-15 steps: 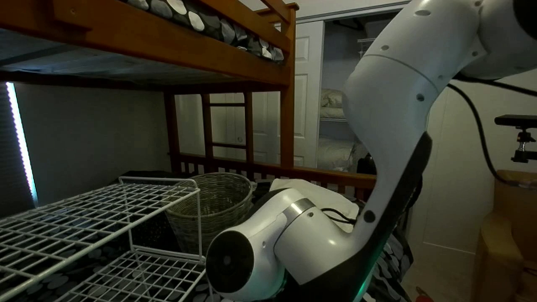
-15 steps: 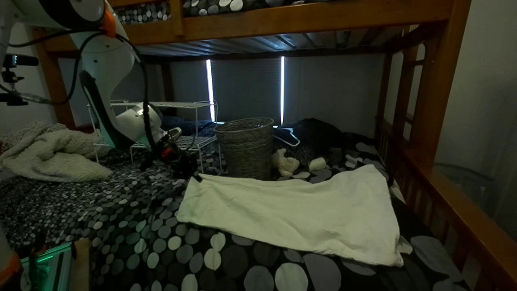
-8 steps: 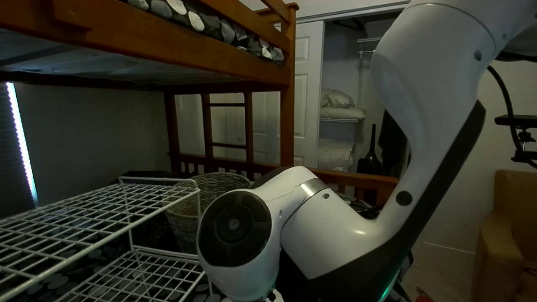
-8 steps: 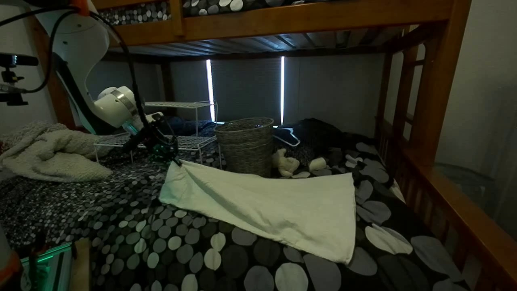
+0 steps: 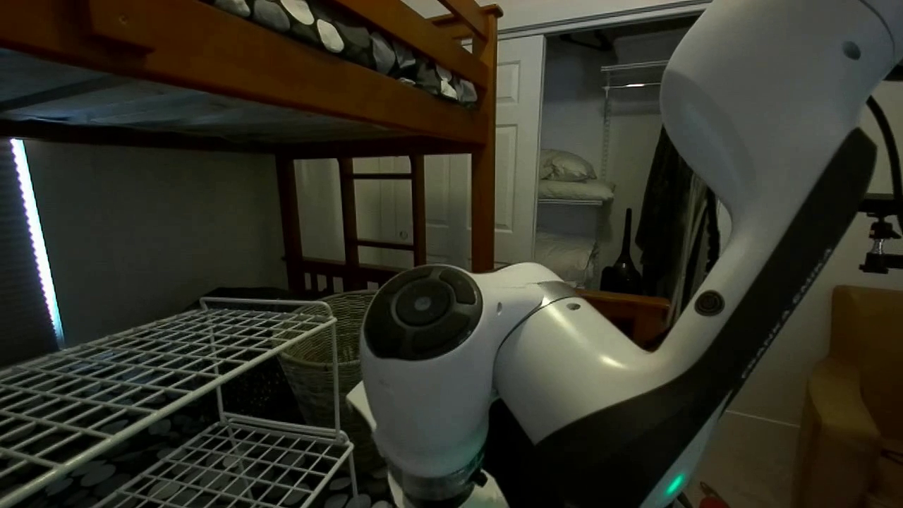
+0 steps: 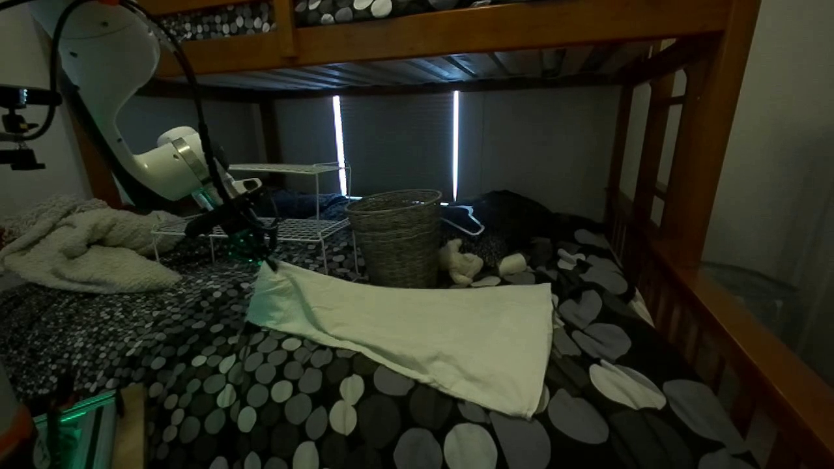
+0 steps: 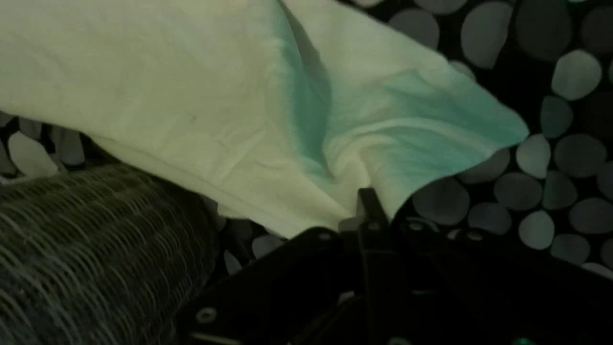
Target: Fold the towel three times
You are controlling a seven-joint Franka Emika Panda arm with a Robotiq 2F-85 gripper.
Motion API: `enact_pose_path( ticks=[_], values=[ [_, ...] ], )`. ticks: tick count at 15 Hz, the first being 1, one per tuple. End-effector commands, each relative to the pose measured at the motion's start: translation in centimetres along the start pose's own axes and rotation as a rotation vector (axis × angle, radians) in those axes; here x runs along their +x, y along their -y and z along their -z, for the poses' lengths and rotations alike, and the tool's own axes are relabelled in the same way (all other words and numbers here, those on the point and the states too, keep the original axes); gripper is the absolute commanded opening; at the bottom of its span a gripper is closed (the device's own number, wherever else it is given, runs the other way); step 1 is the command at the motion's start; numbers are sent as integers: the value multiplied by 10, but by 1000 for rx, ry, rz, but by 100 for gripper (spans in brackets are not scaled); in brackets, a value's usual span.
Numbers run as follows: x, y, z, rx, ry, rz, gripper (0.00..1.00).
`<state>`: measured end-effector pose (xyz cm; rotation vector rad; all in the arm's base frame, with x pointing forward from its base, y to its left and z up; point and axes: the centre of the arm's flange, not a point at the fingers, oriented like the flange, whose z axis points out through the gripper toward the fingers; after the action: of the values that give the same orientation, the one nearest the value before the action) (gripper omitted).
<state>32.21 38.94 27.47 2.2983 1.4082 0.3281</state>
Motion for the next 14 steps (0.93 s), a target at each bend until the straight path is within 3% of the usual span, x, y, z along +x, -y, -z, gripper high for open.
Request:
enact_pose_path(
  ticks=[1, 9, 10, 14],
  values=[
    [-76, -45, 6, 41, 106, -131, 0],
    [-200, -170, -6, -148, 258, -538, 0],
    [-167, -156, -12, -89, 237, -466, 1],
    [-192, -176, -8, -122, 248, -533, 1]
  ],
)
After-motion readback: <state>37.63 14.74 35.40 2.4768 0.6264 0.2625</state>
